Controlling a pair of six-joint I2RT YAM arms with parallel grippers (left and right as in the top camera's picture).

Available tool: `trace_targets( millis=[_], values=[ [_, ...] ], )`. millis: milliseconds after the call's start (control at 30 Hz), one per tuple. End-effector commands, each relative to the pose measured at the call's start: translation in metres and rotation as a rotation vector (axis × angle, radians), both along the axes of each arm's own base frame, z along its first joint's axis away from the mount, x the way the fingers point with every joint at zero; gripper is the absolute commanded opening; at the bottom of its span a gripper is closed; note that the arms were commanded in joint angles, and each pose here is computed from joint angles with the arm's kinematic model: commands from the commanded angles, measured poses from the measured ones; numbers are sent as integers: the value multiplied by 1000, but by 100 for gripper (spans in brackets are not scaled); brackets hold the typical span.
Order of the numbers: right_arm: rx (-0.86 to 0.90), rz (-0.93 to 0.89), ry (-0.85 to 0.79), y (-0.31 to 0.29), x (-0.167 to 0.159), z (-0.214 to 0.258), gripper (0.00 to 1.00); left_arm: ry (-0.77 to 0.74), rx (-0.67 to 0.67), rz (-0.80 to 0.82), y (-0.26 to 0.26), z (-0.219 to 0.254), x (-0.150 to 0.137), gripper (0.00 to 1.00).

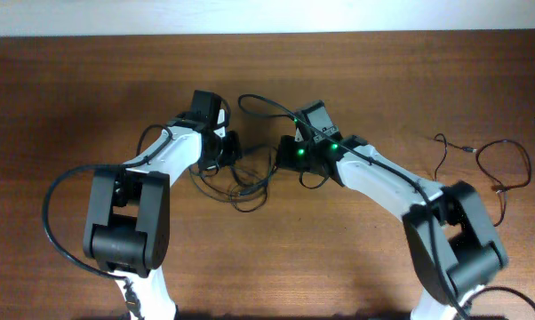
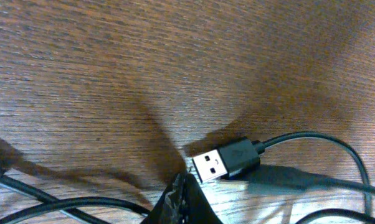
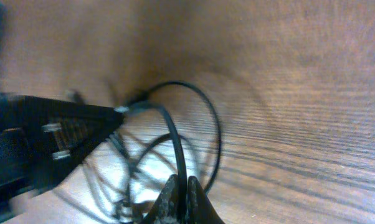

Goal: Untangle cables

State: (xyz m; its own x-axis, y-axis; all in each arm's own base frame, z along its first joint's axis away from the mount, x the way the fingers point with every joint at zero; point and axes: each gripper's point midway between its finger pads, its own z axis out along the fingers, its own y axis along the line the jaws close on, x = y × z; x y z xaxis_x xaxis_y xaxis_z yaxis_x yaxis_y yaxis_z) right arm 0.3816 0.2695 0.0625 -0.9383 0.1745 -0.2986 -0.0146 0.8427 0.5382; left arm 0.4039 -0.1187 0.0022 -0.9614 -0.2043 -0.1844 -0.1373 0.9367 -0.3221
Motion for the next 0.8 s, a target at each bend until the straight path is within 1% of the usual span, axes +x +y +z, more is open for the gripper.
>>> trace_targets(
  millis=[0,33,100,167,267,333,433,500,533,567,633,667,700,733,767],
  values=[
    [78,23,-177,3,3,84,4,12,-4,-14,0,-6,-1,3],
    [78,16,-197,-2,-1,98,4,12,-5,-14,0,-6,-1,3],
    [43,27,-202,-10,-9,104,4,12,-5,-14,0,-6,-1,4],
    [-16,13,-156,-20,-16,92,4,12,-6,-14,0,-6,-1,6],
    [-183,-62,-100,-52,-24,70,4,13,-10,-15,-1,-5,-1,7],
    [-305,-189,-86,-82,-22,62,4,16,-29,-21,-4,-4,-2,7],
    [-345,-233,-101,-91,-17,60,4,16,-29,-21,-4,-4,-2,9],
    [-315,-245,-53,-84,-18,49,4,16,-29,-21,-4,-4,-2,10],
    [-274,-218,-38,-74,-18,46,9,16,-29,-21,-4,-4,-2,10],
    [-197,-167,-15,-57,-20,44,11,16,-29,-21,-4,-4,-2,10],
    [-47,-40,-1,-23,-24,51,8,16,-33,-22,-5,-4,-2,9],
    [79,90,-38,3,-27,68,4,18,-62,-31,-10,-2,-2,9],
    [182,191,-75,23,-31,84,4,21,-105,-45,-17,2,-3,10],
    [228,232,-88,30,-33,92,4,19,-115,-48,-19,4,-2,10],
    [231,234,-88,31,-33,92,4,20,-115,-48,-19,4,-2,10]
  ],
)
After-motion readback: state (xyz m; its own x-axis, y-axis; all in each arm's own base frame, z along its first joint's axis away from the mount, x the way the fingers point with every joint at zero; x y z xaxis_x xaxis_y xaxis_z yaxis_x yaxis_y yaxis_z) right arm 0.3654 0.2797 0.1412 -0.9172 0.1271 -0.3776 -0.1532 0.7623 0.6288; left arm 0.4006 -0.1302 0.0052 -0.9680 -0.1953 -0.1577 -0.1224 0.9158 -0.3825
